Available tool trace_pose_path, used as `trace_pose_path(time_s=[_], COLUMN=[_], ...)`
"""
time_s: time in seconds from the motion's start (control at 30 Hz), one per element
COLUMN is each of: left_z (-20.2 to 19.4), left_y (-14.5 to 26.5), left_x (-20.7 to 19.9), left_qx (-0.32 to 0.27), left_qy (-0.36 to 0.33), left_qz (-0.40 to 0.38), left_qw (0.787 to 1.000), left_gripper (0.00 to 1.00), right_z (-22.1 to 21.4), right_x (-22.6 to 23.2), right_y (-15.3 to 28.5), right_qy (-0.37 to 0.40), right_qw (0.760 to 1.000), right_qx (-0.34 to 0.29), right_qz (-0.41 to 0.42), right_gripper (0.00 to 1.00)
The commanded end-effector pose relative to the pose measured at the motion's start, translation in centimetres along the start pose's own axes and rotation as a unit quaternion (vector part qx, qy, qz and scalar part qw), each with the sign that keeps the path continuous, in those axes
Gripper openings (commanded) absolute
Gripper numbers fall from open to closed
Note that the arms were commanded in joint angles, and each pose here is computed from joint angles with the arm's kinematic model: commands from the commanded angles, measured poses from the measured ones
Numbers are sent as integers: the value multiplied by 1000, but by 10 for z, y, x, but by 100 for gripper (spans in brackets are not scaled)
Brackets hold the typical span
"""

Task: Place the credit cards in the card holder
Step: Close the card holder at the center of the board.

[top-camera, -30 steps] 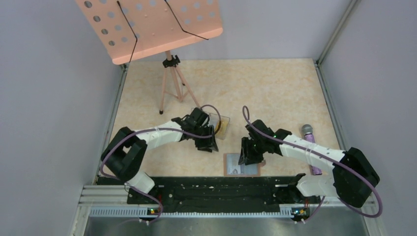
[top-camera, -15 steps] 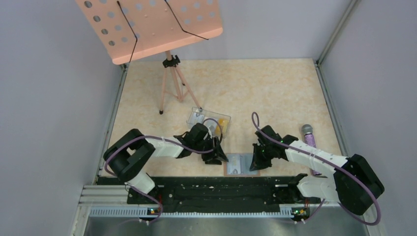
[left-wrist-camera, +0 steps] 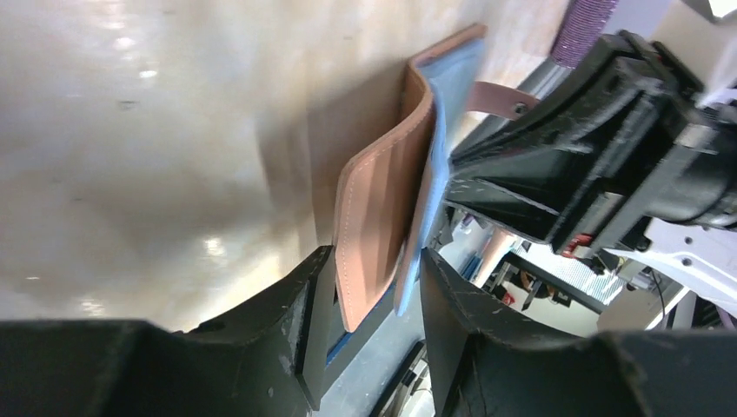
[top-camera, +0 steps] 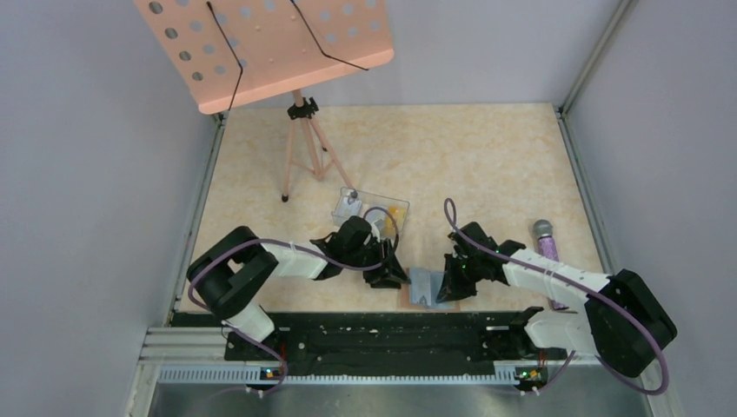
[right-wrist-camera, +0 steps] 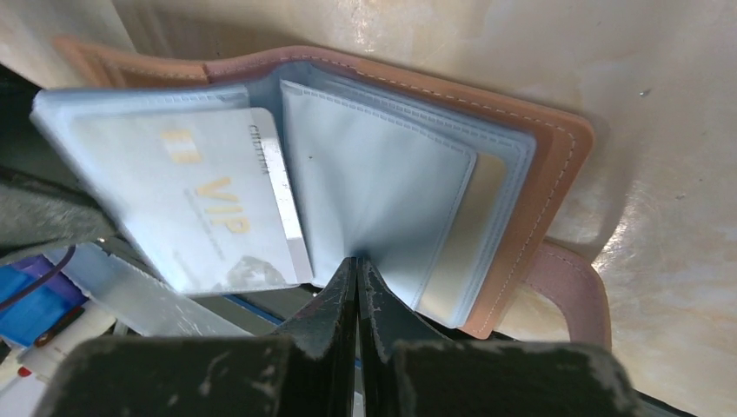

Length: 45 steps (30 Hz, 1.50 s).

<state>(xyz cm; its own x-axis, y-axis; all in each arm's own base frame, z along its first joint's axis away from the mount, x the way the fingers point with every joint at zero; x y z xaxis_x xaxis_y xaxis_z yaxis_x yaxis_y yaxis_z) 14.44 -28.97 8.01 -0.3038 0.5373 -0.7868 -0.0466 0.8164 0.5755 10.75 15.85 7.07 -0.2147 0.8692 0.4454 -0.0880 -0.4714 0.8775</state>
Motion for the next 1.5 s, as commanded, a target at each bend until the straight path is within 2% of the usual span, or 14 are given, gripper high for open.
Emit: trace_pose_path(time_s=[0.0, 0.23, 0.63, 0.67, 0.8, 0.93, 1.2, 1.37, 1.4, 1.47], left_z=[-10, -23, -28, -27, -24, -22, -20, -16, -17, -18], left_y=[9, 4, -29, -30, -29, -15, 30, 42, 40, 33], left_x=[-48, -59, -64, -63, -58, -46, -35, -34, -35, -40], left_qx=[12, 33, 75, 74, 52, 22, -35, -46, -40, -27], left_qy=[-59, -80, -77, -75, -68, -80, -125, -142, -142, -140], left_qz=[-63, -55, -38, -35, -8, 54, 170, 221, 219, 203], left_qw=[996, 995, 993, 994, 996, 995, 977, 964, 964, 969], left_gripper=[45, 45, 41, 38, 8, 0, 0, 0, 1, 12], right_z=[-6, -5, 7, 9, 17, 25, 46, 55, 56, 56], right_x=[-16, -15, -7, -6, -1, 5, 31, 41, 42, 43], right_y=[-8, -9, 6, 10, 24, 33, 50, 58, 58, 57], right_qy=[-4, 0, 10, 12, 21, 27, 50, 51, 51, 49], right_qw=[999, 999, 999, 998, 997, 997, 997, 995, 995, 995], right_qx=[8, 14, 4, -1, -18, -29, -63, -83, -84, -83], right_qz=[-41, -40, -51, -55, -66, -65, -14, 3, 5, 7], right_gripper=[0, 0, 0, 0, 1, 2, 4, 5, 5, 5])
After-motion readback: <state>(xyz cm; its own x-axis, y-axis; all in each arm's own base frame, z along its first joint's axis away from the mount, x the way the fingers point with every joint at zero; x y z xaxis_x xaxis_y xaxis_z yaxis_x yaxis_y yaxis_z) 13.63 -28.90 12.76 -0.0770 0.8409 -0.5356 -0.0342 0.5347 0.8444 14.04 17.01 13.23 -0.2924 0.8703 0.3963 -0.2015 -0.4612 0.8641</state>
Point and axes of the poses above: each gripper's point midway between its finger pads, its own y axis back along the fingers, its own x axis along the line the jaws close on, z = x × y, the point moved 6 cm from there along y, back along the fingers, and after that the axes turned 14 degrees about y, right-handed, at the moved point
